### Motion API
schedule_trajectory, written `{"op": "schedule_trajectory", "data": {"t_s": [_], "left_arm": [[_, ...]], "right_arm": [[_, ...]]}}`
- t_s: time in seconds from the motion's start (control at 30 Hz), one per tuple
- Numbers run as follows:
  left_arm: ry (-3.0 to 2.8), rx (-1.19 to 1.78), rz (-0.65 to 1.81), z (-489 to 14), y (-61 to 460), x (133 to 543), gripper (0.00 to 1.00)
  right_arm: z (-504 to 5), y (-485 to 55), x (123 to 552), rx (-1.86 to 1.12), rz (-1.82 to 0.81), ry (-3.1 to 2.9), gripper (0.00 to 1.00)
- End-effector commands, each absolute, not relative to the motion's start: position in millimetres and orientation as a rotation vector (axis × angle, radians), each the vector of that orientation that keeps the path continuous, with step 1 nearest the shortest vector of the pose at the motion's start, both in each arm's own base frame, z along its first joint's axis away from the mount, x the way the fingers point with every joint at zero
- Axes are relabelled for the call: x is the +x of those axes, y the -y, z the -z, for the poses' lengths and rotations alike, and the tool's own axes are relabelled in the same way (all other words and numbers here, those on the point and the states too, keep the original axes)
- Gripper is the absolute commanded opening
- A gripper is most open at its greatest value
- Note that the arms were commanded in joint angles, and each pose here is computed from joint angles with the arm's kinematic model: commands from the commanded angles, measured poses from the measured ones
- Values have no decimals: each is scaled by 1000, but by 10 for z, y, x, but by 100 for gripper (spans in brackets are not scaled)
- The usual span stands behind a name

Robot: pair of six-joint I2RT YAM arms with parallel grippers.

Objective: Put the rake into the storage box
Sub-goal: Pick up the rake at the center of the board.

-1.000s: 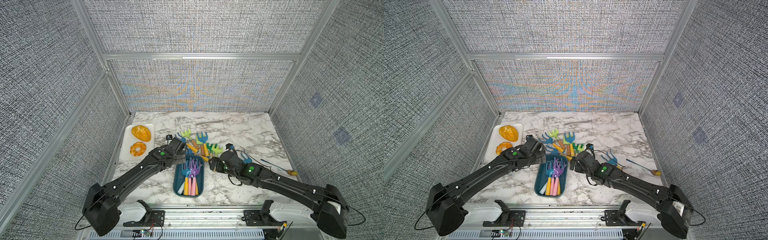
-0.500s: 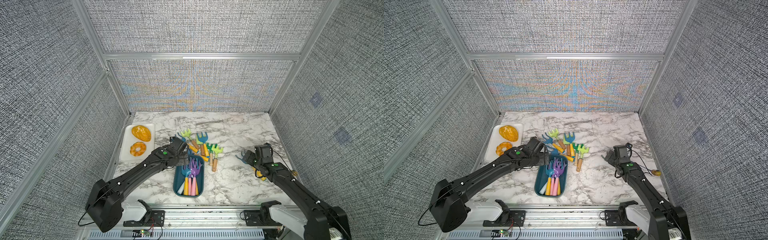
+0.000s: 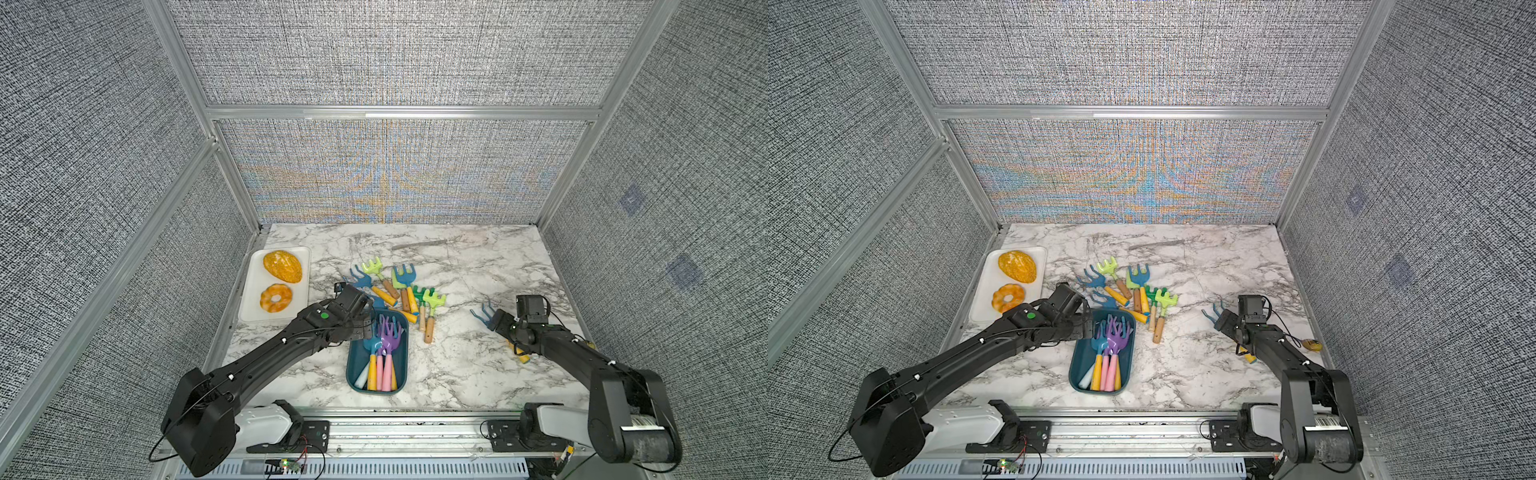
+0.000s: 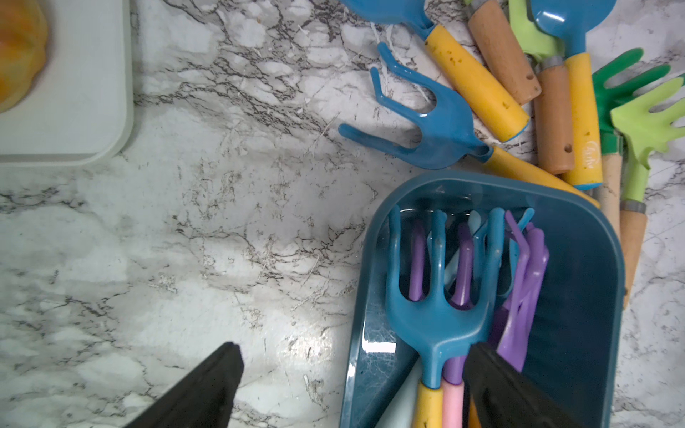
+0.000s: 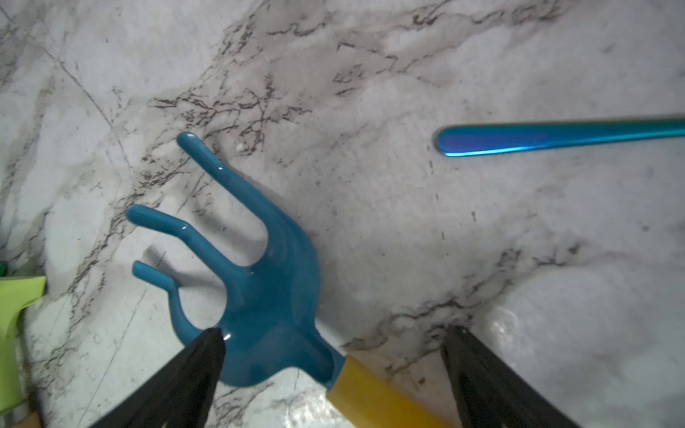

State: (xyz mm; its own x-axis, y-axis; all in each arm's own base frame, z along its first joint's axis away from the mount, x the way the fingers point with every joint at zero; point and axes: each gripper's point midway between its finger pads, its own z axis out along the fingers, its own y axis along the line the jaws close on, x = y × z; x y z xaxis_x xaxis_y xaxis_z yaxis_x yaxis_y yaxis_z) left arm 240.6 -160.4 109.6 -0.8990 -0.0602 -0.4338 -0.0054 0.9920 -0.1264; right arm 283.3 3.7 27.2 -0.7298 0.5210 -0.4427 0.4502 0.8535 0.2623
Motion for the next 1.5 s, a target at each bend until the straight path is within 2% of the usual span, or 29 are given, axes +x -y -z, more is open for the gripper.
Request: {"op": "schedule_trajectory", "data": {"t_s": [0.0,0.07,0.27,0.4,0.5,0.73,1.0,1.3,1.47], "left_arm": [[-2658,-33,172,-1101,1605,2440,99],[-2661,-30,169,-1076,1596,2431,99],[-2659,-24,176,-1053,1609,2434,99],[-2656,-24,169,-1060,1587,2425,99],[-2644,-27,170,-1072,1580,2434,99],[-2660,-41,127,-1018,1503,2394,99],[-2640,-106,199,-1055,1435,2262,99],[-2600,-163,221,-1117,1271,2120,99],[-2564,-179,226,-1191,1191,2078,99]], "right_arm": [[-174,-266,2620,719,-276,-2595,94],[-181,-337,2559,709,-266,-2605,89],[-140,-396,2443,703,-166,-2629,65],[-73,-358,2410,710,-74,-2652,60],[-7,-339,2389,709,-28,-2678,50],[45,-494,2345,635,-16,-2719,48],[154,-760,2350,524,-40,-2783,45],[101,-1126,2385,378,-191,-2783,0],[-122,-1313,2445,329,-316,-2726,0]]}}
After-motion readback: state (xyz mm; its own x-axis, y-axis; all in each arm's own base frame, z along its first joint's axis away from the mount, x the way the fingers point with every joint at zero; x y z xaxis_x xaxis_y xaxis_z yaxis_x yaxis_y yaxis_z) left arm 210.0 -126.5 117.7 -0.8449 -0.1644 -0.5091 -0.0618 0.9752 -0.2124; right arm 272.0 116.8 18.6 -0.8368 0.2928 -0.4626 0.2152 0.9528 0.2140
